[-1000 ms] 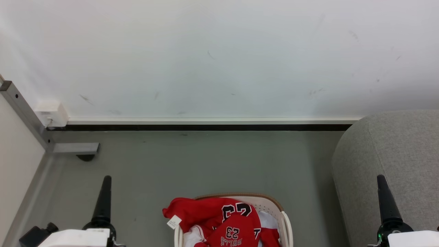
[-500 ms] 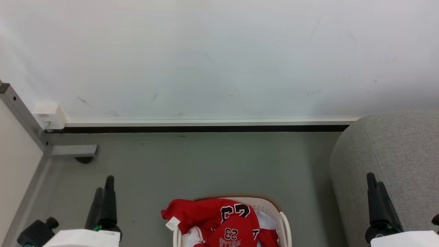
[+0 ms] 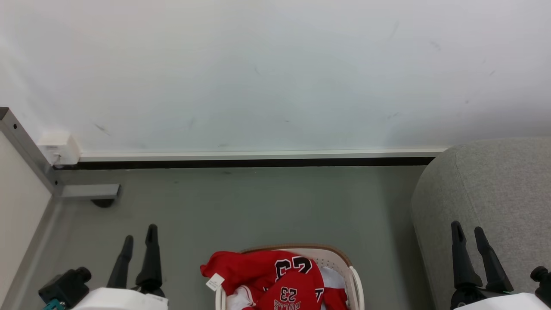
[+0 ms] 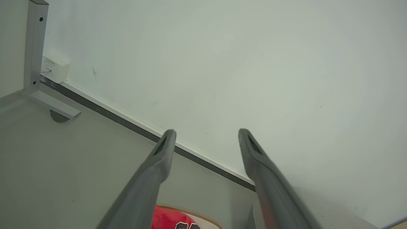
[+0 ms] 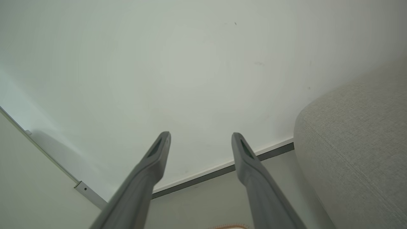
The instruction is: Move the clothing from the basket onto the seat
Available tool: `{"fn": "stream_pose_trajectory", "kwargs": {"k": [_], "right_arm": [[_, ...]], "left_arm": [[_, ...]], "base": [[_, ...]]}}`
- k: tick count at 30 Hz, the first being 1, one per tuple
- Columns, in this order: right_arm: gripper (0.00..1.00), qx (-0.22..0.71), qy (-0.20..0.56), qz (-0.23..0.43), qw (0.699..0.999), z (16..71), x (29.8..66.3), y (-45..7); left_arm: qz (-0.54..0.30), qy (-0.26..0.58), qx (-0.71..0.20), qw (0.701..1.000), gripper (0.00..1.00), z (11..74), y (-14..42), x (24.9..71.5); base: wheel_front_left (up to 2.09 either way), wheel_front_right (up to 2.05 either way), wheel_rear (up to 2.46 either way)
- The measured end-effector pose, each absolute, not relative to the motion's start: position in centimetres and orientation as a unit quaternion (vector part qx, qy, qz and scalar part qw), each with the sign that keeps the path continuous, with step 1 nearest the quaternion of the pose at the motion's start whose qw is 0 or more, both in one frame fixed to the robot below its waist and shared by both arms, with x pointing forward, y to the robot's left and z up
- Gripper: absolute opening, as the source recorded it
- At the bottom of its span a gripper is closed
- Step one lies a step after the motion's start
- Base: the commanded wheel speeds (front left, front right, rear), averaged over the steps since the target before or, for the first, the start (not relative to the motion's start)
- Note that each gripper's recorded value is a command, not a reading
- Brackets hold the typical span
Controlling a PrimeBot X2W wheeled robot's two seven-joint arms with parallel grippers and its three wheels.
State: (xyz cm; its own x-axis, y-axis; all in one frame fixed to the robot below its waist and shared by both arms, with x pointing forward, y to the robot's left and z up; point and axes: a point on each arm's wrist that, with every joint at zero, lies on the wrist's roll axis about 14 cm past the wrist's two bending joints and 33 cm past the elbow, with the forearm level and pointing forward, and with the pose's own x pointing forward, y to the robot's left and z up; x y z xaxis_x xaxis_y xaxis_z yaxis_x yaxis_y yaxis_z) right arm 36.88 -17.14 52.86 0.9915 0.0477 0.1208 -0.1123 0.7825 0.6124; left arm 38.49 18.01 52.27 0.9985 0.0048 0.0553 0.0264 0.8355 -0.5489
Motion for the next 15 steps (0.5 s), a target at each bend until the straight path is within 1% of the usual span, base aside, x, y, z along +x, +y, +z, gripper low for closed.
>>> {"fn": "stream_pose_trajectory", "kwargs": {"k": [4,15], "right_arm": [[1.00,0.292,-0.052,0.040,0.954,52.80,36.80,-17.38],[1.00,0.231,-0.059,0.048,0.970,53.05,36.65,-16.97]], "left_arm": [[-0.009,-0.030,-0.260,0.965,1.00,52.37,17.71,38.51],[-0.014,-0.036,-0.198,0.979,1.00,52.52,17.30,38.53]], "base": [[0.00,0.00,0.00],[0.00,0.00,0.00]]}}
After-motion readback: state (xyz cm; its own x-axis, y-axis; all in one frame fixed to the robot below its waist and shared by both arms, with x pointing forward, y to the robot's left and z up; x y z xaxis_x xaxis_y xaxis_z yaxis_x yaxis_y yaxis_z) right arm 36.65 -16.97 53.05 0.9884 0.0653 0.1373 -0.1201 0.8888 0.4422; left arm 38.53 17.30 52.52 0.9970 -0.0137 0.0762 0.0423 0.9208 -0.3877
